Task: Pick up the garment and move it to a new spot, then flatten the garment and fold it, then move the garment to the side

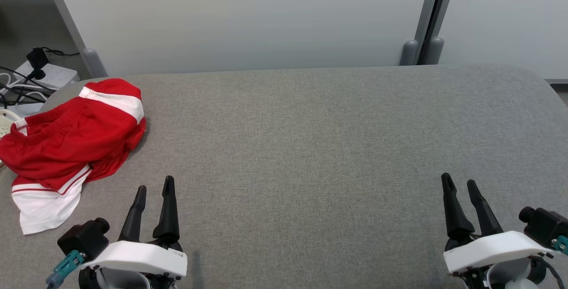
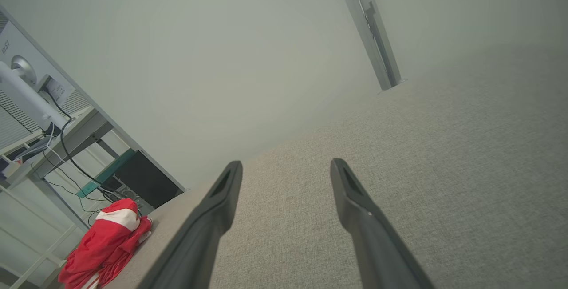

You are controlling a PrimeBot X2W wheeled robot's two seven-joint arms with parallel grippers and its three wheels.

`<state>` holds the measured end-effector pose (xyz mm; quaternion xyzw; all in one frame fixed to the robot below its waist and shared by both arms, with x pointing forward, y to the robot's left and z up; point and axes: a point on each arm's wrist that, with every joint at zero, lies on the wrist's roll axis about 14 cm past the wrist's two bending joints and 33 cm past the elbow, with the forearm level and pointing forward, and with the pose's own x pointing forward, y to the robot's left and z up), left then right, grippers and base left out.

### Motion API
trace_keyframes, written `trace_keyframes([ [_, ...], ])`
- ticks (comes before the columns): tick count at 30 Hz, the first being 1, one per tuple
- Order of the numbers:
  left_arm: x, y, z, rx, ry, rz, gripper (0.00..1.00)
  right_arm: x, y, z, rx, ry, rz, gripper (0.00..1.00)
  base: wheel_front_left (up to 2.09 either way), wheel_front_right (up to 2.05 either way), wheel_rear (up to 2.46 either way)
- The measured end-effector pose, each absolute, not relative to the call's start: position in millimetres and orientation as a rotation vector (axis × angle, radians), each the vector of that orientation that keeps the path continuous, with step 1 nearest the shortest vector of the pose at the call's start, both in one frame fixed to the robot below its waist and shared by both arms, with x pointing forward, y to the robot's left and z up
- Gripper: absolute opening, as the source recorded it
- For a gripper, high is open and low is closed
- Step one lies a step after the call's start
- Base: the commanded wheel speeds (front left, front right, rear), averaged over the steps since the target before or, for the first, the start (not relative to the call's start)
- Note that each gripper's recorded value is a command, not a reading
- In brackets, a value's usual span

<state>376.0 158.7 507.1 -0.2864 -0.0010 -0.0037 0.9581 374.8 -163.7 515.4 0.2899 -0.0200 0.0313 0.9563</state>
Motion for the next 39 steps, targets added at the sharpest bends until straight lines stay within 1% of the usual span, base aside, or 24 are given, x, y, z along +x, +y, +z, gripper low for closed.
trace_keyframes([
  [4,377.2,153.1,513.3,-0.506,-0.021,-0.034,1.0,375.9,-160.1,521.6,0.537,-0.06,0.083,1.0,0.0,0.0,0.0],
  [14,376.5,151.2,519.7,-0.419,-0.057,-0.042,1.0,375.0,-153.9,530.3,0.431,-0.094,0.113,1.0,0.0,0.0,0.0],
  [27,381.7,142.7,529.7,-0.249,-0.106,-0.08,1.0,376.0,-146.5,543.4,0.274,-0.149,0.151,1.0,0.0,0.0,0.0],
  [39,381.1,137.9,537.0,-0.131,-0.151,-0.1,1.0,374.8,-140.3,556.4,0.123,-0.208,0.183,1.0,0.0,0.0,0.0],
])
